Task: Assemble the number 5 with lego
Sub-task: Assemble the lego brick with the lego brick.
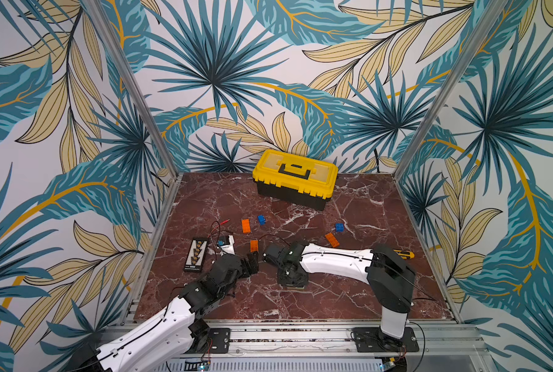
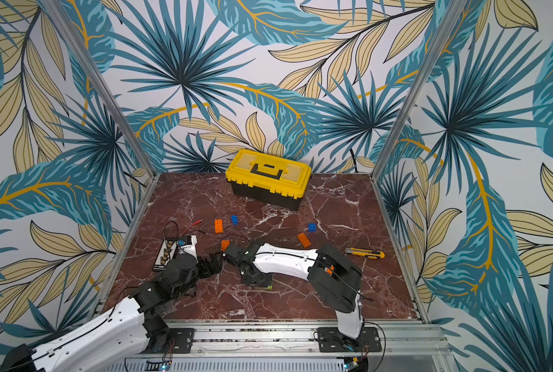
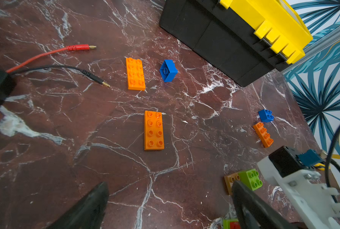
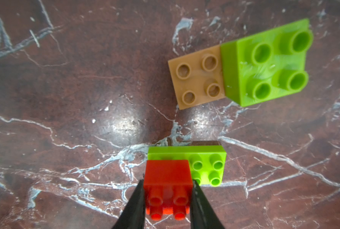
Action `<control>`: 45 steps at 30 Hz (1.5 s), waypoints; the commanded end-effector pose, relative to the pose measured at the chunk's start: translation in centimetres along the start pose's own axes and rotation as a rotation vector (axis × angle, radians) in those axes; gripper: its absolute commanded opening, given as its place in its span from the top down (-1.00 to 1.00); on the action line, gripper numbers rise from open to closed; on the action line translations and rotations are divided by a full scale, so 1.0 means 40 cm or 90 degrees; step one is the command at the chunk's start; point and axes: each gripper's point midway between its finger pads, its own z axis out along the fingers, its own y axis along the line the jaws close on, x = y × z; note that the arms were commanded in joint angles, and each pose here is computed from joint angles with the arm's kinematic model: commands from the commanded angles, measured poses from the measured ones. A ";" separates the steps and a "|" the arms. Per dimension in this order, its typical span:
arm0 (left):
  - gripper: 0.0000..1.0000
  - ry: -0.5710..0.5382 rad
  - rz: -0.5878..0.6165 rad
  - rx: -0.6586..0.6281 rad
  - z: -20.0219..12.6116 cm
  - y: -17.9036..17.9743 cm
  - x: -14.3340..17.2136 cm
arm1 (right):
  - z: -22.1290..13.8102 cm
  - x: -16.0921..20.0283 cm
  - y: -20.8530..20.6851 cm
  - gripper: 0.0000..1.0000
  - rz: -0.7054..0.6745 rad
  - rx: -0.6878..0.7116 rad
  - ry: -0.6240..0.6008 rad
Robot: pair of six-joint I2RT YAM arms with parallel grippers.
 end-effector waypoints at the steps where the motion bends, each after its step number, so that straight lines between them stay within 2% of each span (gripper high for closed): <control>1: -0.99 0.007 -0.006 -0.007 0.004 0.016 0.016 | 0.098 0.041 -0.055 0.65 -0.012 0.071 0.049; 13: -0.99 0.009 -0.009 -0.002 0.003 0.011 0.014 | 0.099 0.021 -0.045 0.65 -0.049 0.069 0.034; 18: -1.00 0.013 -0.006 -0.005 0.002 0.013 0.017 | 0.137 0.057 -0.050 0.67 -0.024 0.057 0.081; 26: -0.99 0.015 -0.009 -0.006 0.004 0.015 0.019 | 0.192 0.101 -0.104 0.76 -0.047 0.129 0.134; 30: -1.00 0.014 -0.010 -0.007 0.004 0.015 0.019 | 0.174 0.084 -0.103 0.75 -0.053 0.130 0.112; 33: -0.99 0.015 -0.011 -0.008 0.003 0.015 0.018 | 0.127 0.049 -0.074 0.67 -0.052 0.095 0.073; 39: -0.99 0.011 -0.003 -0.007 -0.002 0.009 0.007 | 0.024 -0.010 -0.026 0.37 -0.048 0.033 0.006; 45: -1.00 0.011 -0.003 -0.006 0.000 0.008 0.007 | -0.006 -0.016 -0.012 0.24 -0.046 0.006 -0.003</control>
